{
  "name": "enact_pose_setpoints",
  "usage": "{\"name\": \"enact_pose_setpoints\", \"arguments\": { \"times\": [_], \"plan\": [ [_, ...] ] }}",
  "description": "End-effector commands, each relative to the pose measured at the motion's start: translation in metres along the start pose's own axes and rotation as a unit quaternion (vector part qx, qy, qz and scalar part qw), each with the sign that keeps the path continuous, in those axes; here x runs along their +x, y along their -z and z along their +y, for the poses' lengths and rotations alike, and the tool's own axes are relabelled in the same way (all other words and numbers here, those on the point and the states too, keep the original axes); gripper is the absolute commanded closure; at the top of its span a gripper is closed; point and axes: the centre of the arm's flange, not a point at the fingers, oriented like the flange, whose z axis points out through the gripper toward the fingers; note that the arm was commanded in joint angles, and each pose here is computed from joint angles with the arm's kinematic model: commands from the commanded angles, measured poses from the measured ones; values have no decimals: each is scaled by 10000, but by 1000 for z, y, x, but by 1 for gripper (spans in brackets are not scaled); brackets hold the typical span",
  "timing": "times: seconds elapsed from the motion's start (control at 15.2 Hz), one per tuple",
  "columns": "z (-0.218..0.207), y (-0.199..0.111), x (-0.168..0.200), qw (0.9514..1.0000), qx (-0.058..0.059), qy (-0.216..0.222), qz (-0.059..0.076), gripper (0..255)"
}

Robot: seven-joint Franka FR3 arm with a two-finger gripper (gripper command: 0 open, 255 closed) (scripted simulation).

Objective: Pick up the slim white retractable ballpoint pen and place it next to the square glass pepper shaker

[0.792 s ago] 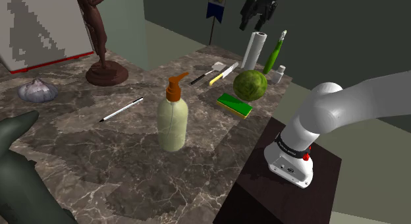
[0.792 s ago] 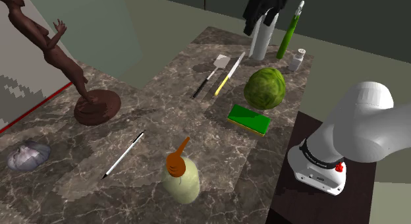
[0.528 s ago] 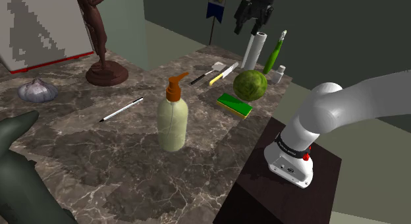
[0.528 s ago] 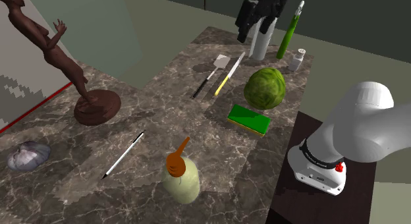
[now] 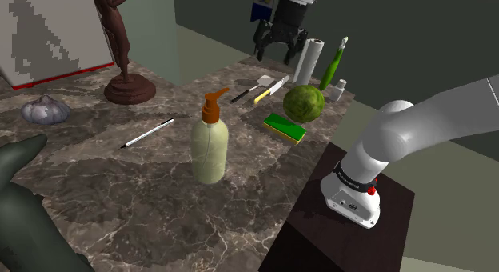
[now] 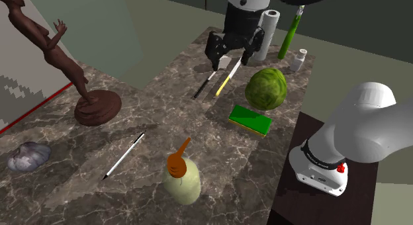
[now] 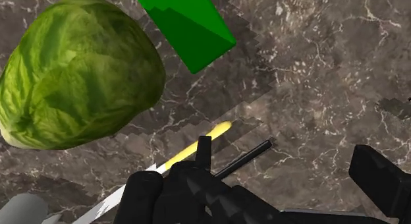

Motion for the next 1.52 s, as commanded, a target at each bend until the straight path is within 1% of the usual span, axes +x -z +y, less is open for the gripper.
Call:
{"name": "enact_pose_setpoints", "arguments": {
  "times": [0.0,0.13,0.33,0.53,0.73,0.86,1.06,1.25,1.45],
  "plan": [
    [-20,-18,-4,9992,3,-385,-98,0],
    [-41,-33,-5,9971,4,-742,-191,0],
    [-72,-56,-5,9913,4,-1275,-331,0],
    [-103,-79,-2,9825,5,-1804,-470,0],
    [-134,-103,4,9706,6,-2327,-607,0],
    [-154,-118,9,9611,6,-2672,-698,0],
    [-183,-142,19,9443,7,-3183,-832,0],
    [-211,-166,32,9247,7,-3684,-964,0],
    [-237,-190,46,9022,8,-4174,-1092,0]
  ]
}}
